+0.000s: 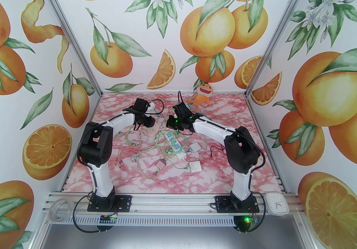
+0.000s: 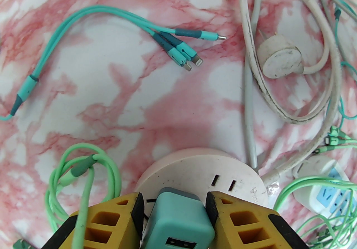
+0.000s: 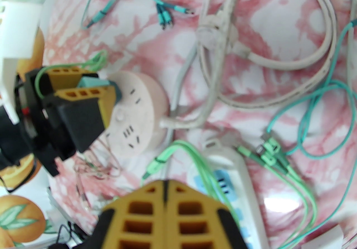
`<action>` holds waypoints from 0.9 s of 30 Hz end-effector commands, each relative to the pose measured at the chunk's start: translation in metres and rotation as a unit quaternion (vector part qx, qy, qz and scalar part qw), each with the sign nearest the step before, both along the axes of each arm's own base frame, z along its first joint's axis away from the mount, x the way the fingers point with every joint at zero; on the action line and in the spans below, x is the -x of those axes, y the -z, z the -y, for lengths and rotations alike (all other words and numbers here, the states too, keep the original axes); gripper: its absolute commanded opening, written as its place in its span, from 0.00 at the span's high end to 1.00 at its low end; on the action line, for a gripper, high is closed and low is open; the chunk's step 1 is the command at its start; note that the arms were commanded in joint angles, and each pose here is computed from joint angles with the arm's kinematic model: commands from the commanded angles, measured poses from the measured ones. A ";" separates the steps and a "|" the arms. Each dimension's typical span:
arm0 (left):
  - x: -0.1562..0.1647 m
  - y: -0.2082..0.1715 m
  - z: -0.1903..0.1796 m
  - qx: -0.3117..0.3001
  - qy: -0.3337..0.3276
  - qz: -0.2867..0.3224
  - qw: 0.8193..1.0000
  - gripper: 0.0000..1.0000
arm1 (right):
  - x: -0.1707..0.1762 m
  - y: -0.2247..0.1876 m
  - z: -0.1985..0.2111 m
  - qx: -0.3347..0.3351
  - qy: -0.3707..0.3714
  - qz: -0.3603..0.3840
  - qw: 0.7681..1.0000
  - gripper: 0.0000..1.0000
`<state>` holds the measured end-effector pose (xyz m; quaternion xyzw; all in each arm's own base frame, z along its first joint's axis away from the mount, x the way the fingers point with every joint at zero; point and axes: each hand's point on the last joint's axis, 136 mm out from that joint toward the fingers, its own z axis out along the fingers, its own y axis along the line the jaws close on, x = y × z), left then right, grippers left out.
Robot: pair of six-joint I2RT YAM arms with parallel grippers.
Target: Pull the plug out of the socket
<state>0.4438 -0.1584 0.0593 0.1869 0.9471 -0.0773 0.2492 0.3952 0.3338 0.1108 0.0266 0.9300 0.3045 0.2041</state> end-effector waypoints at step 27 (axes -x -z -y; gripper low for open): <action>0.029 -0.004 -0.004 -0.017 -0.037 -0.009 0.999 0.84 | -0.008 0.026 -0.079 -0.112 -0.045 -0.068 0.990 1.00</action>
